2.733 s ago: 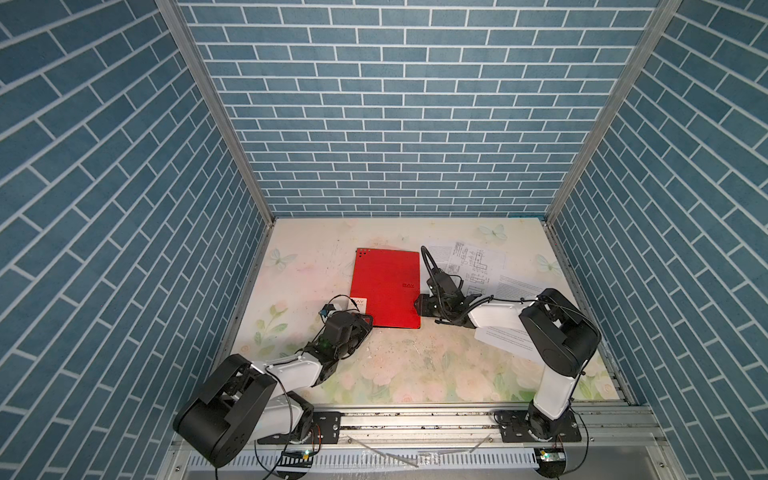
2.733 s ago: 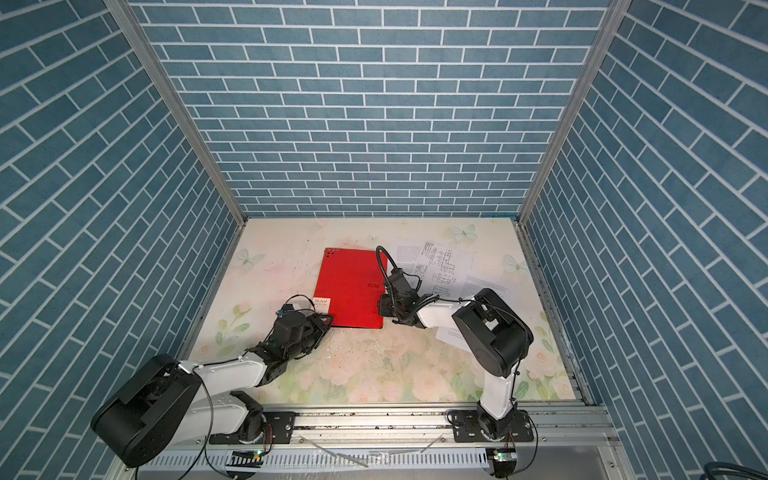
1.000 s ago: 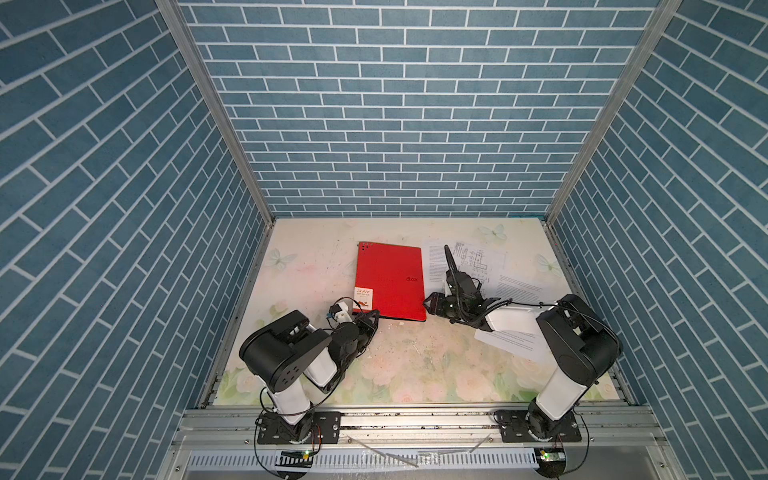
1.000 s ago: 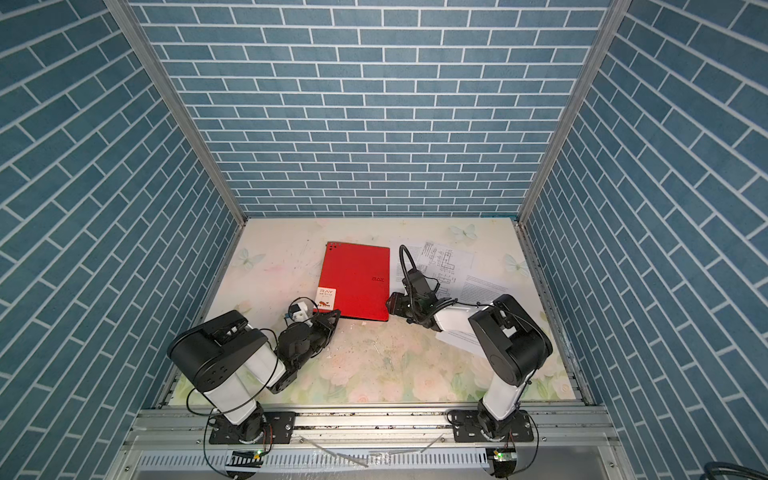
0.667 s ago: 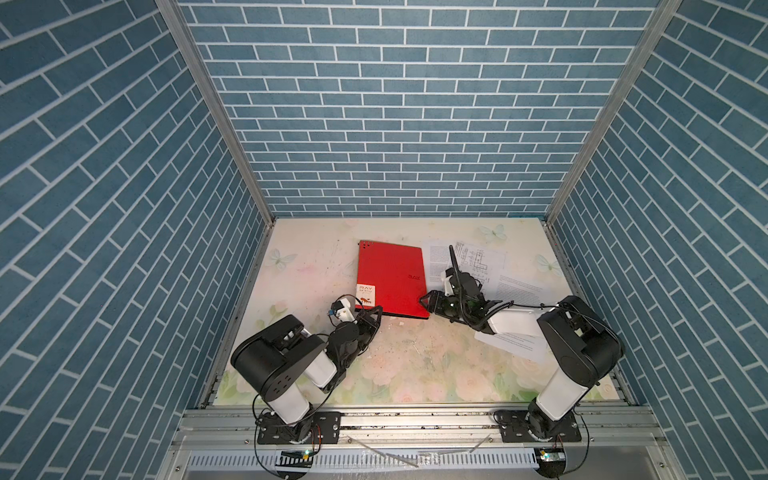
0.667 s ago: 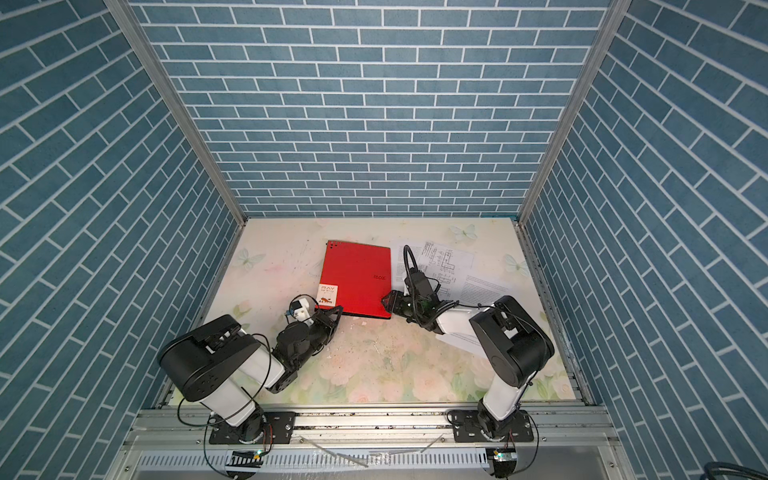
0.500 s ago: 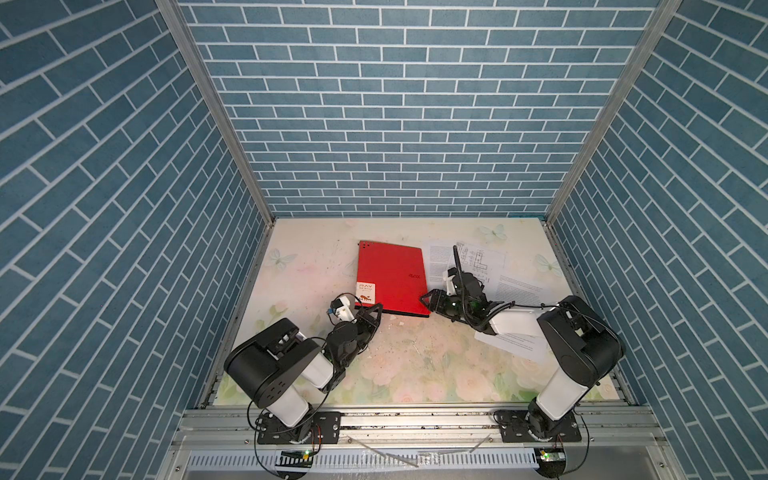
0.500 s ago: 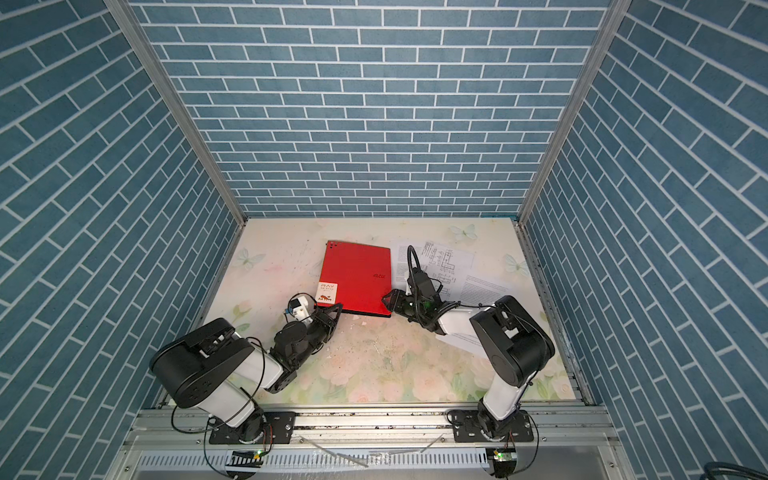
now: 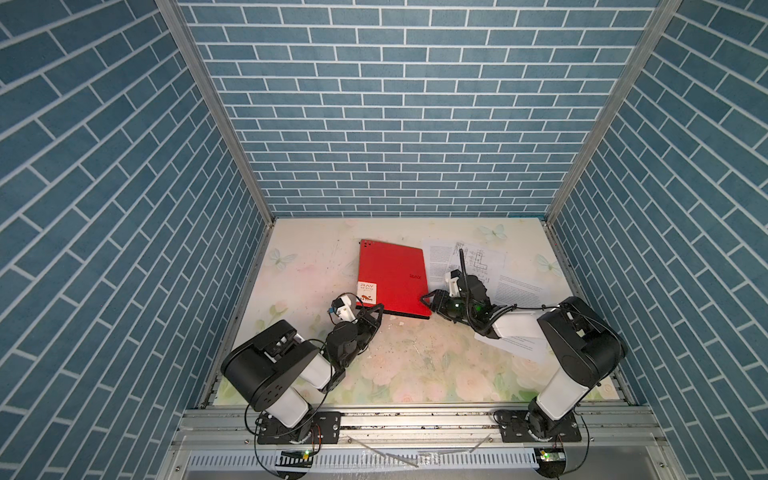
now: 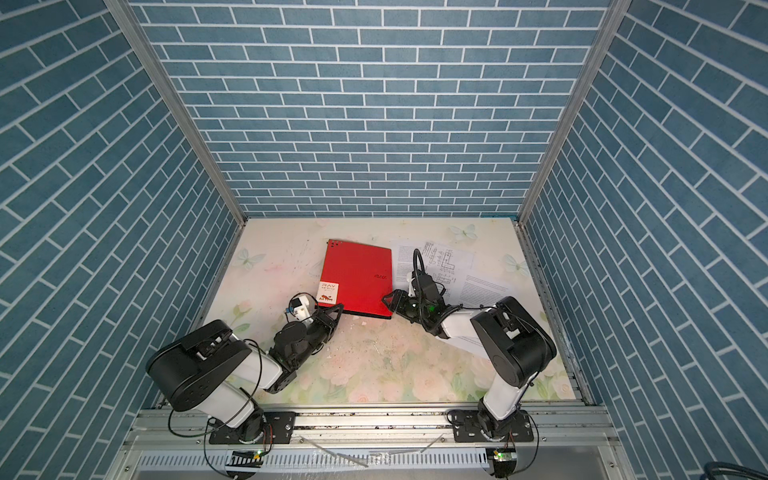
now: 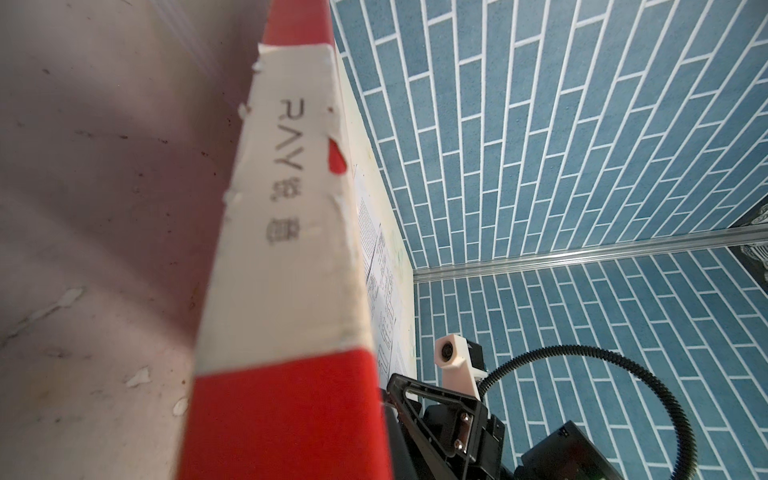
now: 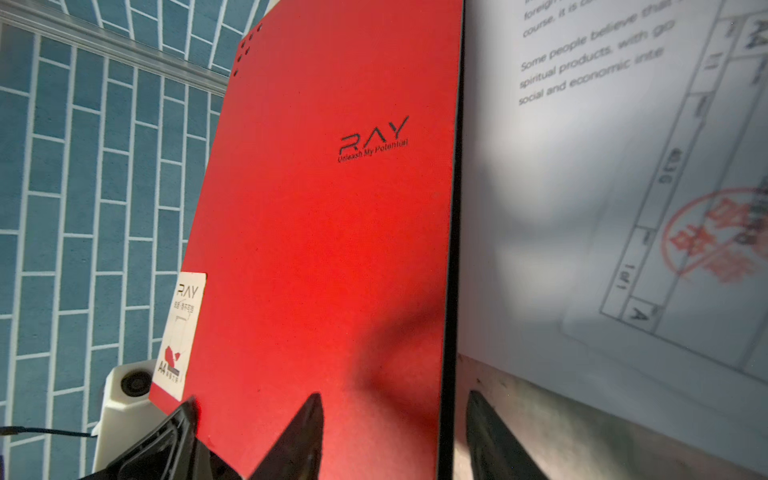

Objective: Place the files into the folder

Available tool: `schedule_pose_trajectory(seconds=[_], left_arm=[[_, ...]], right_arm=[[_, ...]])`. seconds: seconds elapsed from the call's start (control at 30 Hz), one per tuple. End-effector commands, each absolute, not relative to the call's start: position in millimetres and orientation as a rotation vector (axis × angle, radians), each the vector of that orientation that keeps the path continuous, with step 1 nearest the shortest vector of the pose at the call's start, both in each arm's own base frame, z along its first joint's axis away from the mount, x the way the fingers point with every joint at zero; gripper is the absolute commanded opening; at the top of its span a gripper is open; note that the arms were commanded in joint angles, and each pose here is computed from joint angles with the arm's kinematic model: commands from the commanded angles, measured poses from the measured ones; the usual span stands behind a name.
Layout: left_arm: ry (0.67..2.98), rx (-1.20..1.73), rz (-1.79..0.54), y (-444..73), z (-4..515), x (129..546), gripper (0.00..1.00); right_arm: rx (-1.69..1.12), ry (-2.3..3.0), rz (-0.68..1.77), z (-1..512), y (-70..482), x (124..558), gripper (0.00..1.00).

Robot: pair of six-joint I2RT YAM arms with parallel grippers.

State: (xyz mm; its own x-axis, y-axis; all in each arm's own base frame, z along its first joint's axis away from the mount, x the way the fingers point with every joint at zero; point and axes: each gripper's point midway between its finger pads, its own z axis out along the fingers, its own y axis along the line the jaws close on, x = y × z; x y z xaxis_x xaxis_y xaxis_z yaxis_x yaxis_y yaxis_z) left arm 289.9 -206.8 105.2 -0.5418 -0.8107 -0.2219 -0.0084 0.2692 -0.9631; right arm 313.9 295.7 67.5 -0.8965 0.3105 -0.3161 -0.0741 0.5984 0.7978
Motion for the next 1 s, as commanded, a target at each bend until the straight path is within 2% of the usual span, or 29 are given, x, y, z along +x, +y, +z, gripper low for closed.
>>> schedule_pose_trajectory(seconds=[0.0,0.43,0.8,0.97], left_arm=[[1.727,-0.656,-1.406,-215,131,290,0.06],[1.738,-0.645,-1.408,-213,129,284,0.06],[1.799,-0.629,-1.385,-212,113,275,0.07],[1.831,-0.610,-1.385,-216,107,275,0.13]], right_arm=[[0.226,2.373,1.299,72,298,315,0.54],[0.269,2.334,1.385,79,302,319,0.47],[0.298,2.236,1.508,102,303,326,0.29],[0.271,2.202,1.546,116,306,326,0.20]])
